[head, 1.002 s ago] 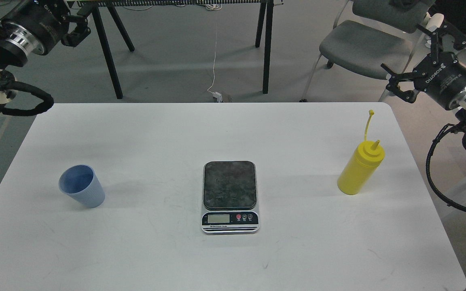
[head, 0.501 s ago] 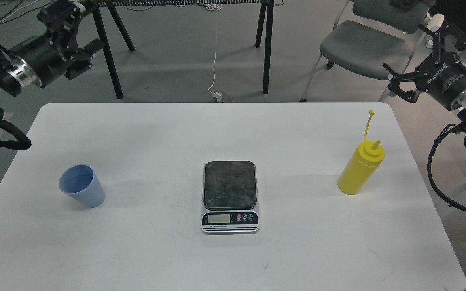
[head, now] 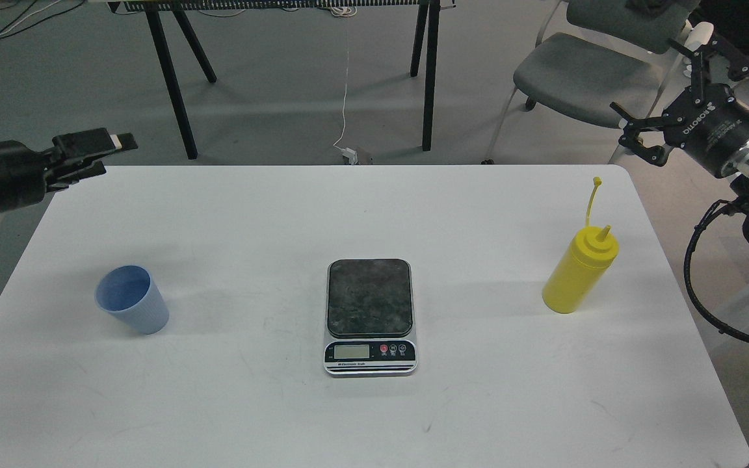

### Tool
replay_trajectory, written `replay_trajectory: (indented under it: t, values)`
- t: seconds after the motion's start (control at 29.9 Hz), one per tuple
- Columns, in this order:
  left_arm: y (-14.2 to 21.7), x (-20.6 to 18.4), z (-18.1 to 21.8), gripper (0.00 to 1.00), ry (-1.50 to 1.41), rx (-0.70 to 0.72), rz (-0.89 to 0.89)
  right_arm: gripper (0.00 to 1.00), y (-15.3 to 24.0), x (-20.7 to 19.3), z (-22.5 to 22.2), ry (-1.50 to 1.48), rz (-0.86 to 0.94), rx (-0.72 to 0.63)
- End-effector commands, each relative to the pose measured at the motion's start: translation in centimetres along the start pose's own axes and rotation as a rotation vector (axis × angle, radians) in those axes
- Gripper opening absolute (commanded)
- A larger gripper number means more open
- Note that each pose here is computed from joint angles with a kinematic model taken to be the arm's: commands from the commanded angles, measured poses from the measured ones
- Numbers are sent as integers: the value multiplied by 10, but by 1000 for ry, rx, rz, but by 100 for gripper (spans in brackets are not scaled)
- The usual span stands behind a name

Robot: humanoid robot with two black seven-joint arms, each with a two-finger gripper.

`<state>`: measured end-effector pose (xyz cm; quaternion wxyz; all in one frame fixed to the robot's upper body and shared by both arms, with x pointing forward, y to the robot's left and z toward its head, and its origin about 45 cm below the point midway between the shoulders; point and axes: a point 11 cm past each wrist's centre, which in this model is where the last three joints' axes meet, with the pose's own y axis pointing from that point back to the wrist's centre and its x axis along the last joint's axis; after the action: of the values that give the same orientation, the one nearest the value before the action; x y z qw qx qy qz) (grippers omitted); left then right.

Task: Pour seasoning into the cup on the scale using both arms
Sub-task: 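Move the left gripper down toward the light blue cup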

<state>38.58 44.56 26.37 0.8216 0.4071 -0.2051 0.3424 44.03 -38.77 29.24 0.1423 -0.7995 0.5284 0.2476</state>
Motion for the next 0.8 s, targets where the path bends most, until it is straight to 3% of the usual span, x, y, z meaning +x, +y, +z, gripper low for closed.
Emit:
replay_trajectory:
  t: [0.0, 0.77]
  values:
    - [1, -2, -3, 94, 7, 4, 1, 100, 0, -1, 1, 0, -2, -2]
    - [32, -72, -82, 93, -129, 223, -90, 100, 3, -1, 3, 3, -3, -12]
